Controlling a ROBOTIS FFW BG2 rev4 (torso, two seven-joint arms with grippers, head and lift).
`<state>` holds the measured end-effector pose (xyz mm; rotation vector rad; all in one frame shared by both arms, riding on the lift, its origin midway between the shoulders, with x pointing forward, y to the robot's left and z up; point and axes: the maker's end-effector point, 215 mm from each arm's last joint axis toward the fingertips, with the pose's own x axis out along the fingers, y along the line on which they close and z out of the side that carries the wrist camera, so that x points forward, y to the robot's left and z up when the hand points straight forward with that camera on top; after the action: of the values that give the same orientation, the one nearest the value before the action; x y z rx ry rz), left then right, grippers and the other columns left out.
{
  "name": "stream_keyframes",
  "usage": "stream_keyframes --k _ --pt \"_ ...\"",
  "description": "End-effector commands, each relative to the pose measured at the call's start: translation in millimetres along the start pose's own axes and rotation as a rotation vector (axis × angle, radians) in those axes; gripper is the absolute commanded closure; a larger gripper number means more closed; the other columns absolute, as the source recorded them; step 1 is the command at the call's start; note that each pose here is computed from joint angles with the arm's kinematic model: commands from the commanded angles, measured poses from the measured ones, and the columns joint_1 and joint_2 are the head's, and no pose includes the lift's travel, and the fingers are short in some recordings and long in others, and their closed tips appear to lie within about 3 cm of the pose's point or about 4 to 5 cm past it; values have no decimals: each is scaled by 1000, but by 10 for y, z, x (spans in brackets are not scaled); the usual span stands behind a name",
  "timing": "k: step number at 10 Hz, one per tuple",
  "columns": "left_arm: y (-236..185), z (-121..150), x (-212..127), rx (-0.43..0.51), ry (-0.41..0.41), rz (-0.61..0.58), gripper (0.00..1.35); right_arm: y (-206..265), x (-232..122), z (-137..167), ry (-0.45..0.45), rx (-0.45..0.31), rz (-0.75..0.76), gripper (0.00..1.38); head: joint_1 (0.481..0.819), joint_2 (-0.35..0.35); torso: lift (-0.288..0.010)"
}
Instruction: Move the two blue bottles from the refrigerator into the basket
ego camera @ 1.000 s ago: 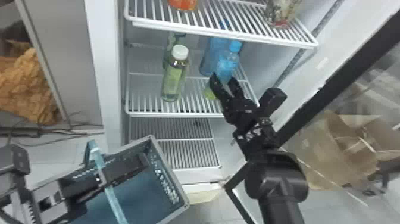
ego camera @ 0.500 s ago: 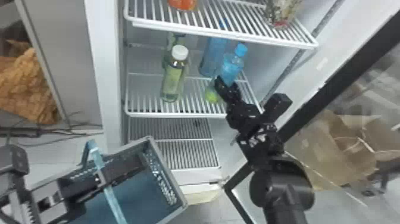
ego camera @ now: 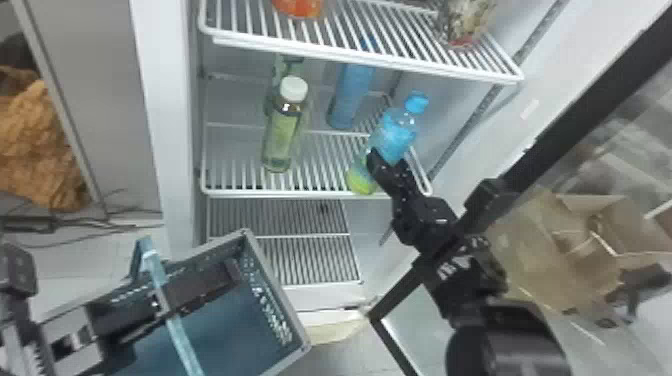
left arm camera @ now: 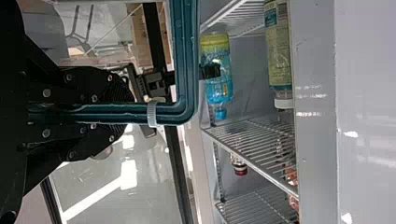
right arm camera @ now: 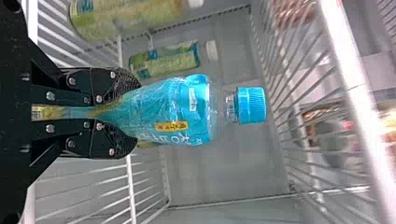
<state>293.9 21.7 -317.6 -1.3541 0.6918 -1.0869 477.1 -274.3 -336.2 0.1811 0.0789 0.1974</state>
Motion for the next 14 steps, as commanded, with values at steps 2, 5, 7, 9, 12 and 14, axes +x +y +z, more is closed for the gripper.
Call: stream_keyframes --k 2,5,7,9,12,14 --pt "4 -10 -3 -2 0 0 1197 271 -322 146 9 30 47 1279 695 -350 -220" --pt "6 -4 -4 -4 -3 -1 1199 662 -620 120 71 88 140 1277 695 -349 -220" --pt "3 -11 -13 -8 -5 -3 1197 978 -736 21 116 145 216 1277 695 -327 -220" --pt "18 -12 -5 -11 -5 -2 1197 1322 -791 -135 177 217 312 1279 695 -281 -220" --pt "28 -14 -14 -14 -8 -1 1197 1855 -1028 -346 298 311 463 1279 695 -211 -220" --pt "41 -23 -21 -19 -8 1 1197 2007 -1160 -398 354 316 509 1279 695 -159 -220"
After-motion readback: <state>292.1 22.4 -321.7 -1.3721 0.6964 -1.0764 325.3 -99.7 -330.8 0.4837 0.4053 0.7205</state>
